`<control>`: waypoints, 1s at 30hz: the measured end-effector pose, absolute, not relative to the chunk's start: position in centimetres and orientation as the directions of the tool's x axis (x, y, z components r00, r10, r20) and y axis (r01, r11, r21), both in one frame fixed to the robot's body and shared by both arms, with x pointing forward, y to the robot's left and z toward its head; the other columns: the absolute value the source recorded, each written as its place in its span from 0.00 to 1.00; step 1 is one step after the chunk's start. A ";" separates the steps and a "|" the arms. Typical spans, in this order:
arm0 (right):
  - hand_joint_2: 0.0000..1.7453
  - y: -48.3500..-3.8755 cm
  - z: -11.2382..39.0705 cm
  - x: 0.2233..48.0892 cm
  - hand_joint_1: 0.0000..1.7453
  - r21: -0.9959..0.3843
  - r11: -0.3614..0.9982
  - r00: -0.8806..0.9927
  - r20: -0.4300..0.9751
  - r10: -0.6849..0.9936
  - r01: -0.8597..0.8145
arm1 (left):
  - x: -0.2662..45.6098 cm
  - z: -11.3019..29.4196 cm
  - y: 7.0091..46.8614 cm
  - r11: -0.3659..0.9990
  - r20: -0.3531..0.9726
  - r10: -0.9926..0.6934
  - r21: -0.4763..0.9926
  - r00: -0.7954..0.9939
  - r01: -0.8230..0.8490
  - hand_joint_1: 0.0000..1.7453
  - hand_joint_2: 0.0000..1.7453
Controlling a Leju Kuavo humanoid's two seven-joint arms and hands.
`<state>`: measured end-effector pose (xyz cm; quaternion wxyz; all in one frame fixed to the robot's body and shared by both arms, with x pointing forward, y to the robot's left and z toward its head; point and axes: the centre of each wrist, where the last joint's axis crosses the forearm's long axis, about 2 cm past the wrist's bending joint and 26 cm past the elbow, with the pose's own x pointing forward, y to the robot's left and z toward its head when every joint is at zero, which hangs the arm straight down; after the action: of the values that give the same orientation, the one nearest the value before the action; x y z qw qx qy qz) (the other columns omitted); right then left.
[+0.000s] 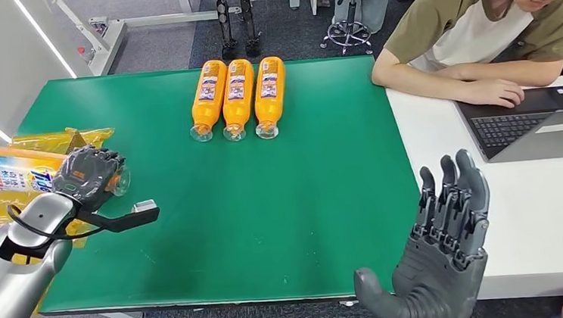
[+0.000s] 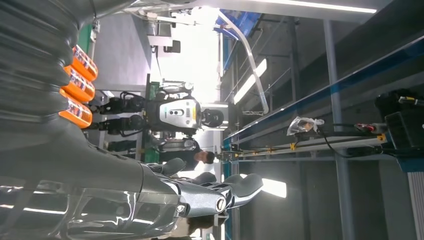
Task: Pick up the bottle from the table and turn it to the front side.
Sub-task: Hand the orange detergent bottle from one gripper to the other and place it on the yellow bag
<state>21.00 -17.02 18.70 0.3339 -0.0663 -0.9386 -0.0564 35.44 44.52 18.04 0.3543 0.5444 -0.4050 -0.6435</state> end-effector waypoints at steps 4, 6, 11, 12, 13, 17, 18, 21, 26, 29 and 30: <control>1.00 -17.0 18.7 21.0 0.00 0.059 0.985 -0.767 0.635 0.088 0.162 | 35.6 17.4 44.9 -0.441 -0.430 -0.890 0.896 -0.151 0.048 1.00 1.00; 1.00 -17.0 18.7 21.0 0.00 0.059 0.985 -0.766 0.637 0.088 0.162 | 35.7 17.1 45.1 -0.455 -0.442 -0.885 0.888 -0.143 0.068 1.00 1.00; 1.00 -17.0 18.7 21.0 0.00 0.063 0.985 -0.763 0.641 0.084 0.161 | 36.8 16.9 46.0 -0.478 -0.453 -0.875 0.865 -0.171 0.151 1.00 1.00; 1.00 -17.0 18.7 21.0 0.00 0.064 0.985 -0.762 0.642 0.082 0.160 | 37.2 16.9 46.1 -0.480 -0.450 -0.874 0.860 -0.184 0.175 1.00 1.00; 1.00 -17.0 18.7 21.0 0.00 0.065 0.985 -0.762 0.642 0.080 0.158 | 37.6 16.8 46.2 -0.481 -0.446 -0.873 0.853 -0.196 0.202 1.00 1.00; 1.00 -17.0 18.7 21.0 0.00 0.068 0.985 -0.761 0.644 0.077 0.157 | 38.7 15.9 46.5 -0.452 -0.401 -0.891 0.827 -0.215 0.333 1.00 1.00; 1.00 -17.0 18.7 21.0 0.00 0.068 0.985 -0.761 0.645 0.076 0.156 | 38.9 15.6 46.5 -0.440 -0.386 -0.897 0.820 -0.214 0.366 1.00 1.00; 1.00 -17.0 18.7 21.0 0.00 0.069 0.985 -0.760 0.646 0.075 0.156 | 39.0 14.5 46.8 -0.420 -0.363 -0.908 0.791 -0.211 0.444 1.00 1.00; 1.00 -17.0 18.7 21.0 0.00 0.070 0.985 -0.759 0.647 0.074 0.155 | 39.0 13.5 46.8 -0.408 -0.352 -0.913 0.762 -0.207 0.503 1.00 1.00; 1.00 -17.0 18.7 21.0 0.00 0.070 0.985 -0.758 0.649 0.073 0.155 | 39.1 13.3 46.7 -0.405 -0.350 -0.914 0.754 -0.206 0.517 1.00 1.00; 1.00 -17.0 18.7 21.0 0.00 0.070 0.985 -0.757 0.649 0.073 0.155 | 39.2 13.3 46.6 -0.404 -0.349 -0.914 0.753 -0.205 0.520 1.00 1.00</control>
<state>20.98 -16.96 18.70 0.3430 -0.0609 -0.9355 -0.0597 39.15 46.64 13.28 0.4870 0.4003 -0.2464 -0.7361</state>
